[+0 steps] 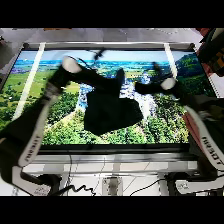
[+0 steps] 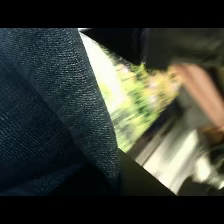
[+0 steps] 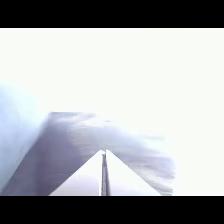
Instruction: Fold the clothes and pants, and hang the long-sleeved shirts on hangers.
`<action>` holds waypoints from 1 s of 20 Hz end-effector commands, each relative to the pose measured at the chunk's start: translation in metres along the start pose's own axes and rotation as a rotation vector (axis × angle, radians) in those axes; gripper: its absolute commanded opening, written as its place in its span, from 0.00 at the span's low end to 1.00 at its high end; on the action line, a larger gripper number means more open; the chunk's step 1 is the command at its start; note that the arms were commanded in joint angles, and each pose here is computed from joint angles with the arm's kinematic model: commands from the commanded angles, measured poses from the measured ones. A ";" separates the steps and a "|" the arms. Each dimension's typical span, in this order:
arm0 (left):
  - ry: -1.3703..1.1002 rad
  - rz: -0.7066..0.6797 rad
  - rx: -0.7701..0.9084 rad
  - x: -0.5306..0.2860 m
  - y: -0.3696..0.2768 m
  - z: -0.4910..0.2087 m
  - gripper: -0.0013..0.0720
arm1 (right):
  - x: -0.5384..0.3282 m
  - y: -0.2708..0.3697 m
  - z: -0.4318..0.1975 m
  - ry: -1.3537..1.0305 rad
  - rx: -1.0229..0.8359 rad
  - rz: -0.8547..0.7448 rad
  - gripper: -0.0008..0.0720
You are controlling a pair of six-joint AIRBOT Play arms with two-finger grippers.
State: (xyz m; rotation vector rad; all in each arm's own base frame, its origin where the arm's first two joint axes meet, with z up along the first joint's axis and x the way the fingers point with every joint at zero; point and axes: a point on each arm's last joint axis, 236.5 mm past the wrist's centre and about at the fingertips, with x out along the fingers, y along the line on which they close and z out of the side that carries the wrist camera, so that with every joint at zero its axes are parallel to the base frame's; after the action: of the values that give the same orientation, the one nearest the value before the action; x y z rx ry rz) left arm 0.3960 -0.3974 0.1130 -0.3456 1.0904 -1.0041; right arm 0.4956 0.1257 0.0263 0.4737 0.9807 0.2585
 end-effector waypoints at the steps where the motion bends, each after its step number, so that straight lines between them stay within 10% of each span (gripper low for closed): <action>1: -0.095 -0.106 -0.063 0.090 -0.042 -0.002 0.53 | -0.070 -0.092 0.032 -0.066 0.095 -0.139 0.04; 2: -0.093 -0.121 -0.068 0.102 -0.051 -0.008 1.00 | -0.082 -0.109 0.036 -0.080 0.115 -0.167 0.04; 8: -0.192 -0.087 0.062 0.052 -0.030 0.032 0.95 | -0.121 -0.193 0.012 0.030 0.006 -0.300 0.04; 11: -0.165 0.014 0.117 0.012 0.029 0.041 0.05 | -0.105 -0.189 -0.033 0.199 -0.051 -0.153 0.03; 15: -0.044 0.337 0.244 -0.013 0.136 0.027 0.04 | -0.076 -0.106 -0.082 0.320 0.038 0.413 0.04; 16: -0.010 0.378 0.260 -0.011 0.151 0.021 0.04 | -0.063 -0.103 -0.081 0.310 0.157 0.424 0.18; 18: 0.083 0.361 0.239 0.004 0.159 -0.004 0.04 | -0.034 -0.108 -0.087 0.311 0.287 0.359 0.81; 20: 0.249 0.314 0.218 0.025 0.155 -0.048 0.04 | -0.006 -0.109 -0.093 0.320 0.340 0.287 0.86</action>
State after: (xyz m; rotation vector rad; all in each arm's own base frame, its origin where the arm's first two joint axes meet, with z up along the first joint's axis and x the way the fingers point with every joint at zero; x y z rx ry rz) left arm 0.4656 -0.3353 0.0121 0.0157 1.0361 -0.8583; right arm 0.4004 0.0308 -0.0469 0.7719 1.2648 0.5083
